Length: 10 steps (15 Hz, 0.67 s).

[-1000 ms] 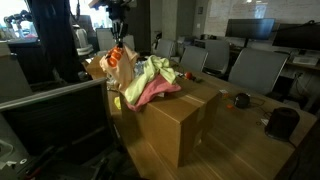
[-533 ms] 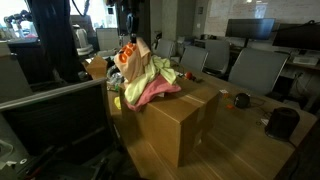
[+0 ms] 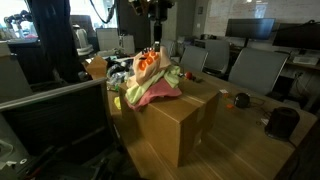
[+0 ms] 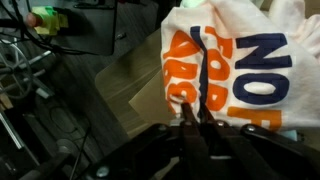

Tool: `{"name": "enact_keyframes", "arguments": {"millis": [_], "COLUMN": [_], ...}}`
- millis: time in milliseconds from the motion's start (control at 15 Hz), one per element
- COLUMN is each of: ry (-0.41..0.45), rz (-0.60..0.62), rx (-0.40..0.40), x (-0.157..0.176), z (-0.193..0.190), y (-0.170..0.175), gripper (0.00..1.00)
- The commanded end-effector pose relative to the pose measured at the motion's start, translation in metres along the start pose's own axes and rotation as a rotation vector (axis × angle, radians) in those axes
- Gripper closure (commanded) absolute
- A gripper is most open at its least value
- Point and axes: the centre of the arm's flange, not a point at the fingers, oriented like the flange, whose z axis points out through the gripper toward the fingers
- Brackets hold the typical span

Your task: Pick the clothes on the back rest of the chair and put them on the box

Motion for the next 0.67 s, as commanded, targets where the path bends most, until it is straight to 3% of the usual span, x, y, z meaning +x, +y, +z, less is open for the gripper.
{"name": "enact_keyframes", "arguments": {"millis": [0,200,333,600], "ry": [-0.050,-0.083,-0.118,-0.185], "rz": [0.192,0.296,0.280,0.184], "rx": [-0.039,-0.076,-0.099,-0.138], "x": [0.022,0.023,0.018,0.007], "z": [0.008,0.016,0.018,0.028], "y": [-0.007,-0.017,-0.027,-0.040], "gripper": [0.96,0.95,0.63,0.34]}}
